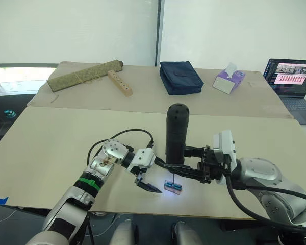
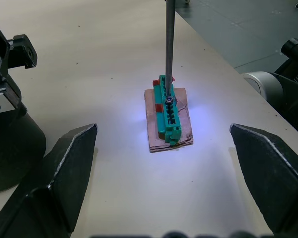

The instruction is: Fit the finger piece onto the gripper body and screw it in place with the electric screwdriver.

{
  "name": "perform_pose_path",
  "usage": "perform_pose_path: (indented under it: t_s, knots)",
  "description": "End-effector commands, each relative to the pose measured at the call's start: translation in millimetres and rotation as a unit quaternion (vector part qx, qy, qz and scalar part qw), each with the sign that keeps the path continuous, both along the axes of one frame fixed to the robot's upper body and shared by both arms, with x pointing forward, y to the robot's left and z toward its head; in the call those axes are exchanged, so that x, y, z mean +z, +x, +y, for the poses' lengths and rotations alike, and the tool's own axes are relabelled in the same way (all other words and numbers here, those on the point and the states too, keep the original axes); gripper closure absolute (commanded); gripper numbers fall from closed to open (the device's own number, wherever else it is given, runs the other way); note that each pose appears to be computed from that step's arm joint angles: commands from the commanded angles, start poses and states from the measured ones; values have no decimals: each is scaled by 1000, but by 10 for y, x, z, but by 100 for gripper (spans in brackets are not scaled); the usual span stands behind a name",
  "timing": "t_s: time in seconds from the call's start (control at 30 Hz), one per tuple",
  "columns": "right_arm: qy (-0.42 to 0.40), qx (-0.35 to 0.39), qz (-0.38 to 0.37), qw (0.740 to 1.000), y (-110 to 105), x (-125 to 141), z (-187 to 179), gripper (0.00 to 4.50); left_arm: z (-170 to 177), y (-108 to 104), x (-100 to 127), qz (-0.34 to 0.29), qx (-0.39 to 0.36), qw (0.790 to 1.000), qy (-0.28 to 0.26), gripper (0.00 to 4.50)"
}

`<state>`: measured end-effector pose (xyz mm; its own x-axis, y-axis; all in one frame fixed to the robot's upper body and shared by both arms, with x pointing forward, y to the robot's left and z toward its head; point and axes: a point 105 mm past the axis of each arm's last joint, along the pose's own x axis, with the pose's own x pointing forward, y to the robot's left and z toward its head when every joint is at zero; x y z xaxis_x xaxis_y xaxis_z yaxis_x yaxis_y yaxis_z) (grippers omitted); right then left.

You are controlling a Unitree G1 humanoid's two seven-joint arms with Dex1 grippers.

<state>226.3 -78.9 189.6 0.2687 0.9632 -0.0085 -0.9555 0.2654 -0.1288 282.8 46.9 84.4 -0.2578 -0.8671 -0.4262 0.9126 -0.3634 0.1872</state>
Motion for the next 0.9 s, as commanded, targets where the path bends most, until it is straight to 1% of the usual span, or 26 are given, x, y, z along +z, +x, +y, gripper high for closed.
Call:
perform_pose_path:
  t_s: [0.03,0.67,0.9]
  knots:
    - [19,14,-36,999,-70,145,31,259,-14,20,99,-17,-6,1000,-10,0]
    - [10,10,-30,999,-54,74,22,259,-13,28,98,-18,-5,1000,-10,0]
    - [17,13,-20,1000,-76,113,16,259,-4,33,102,-20,-3,1000,-9,0]
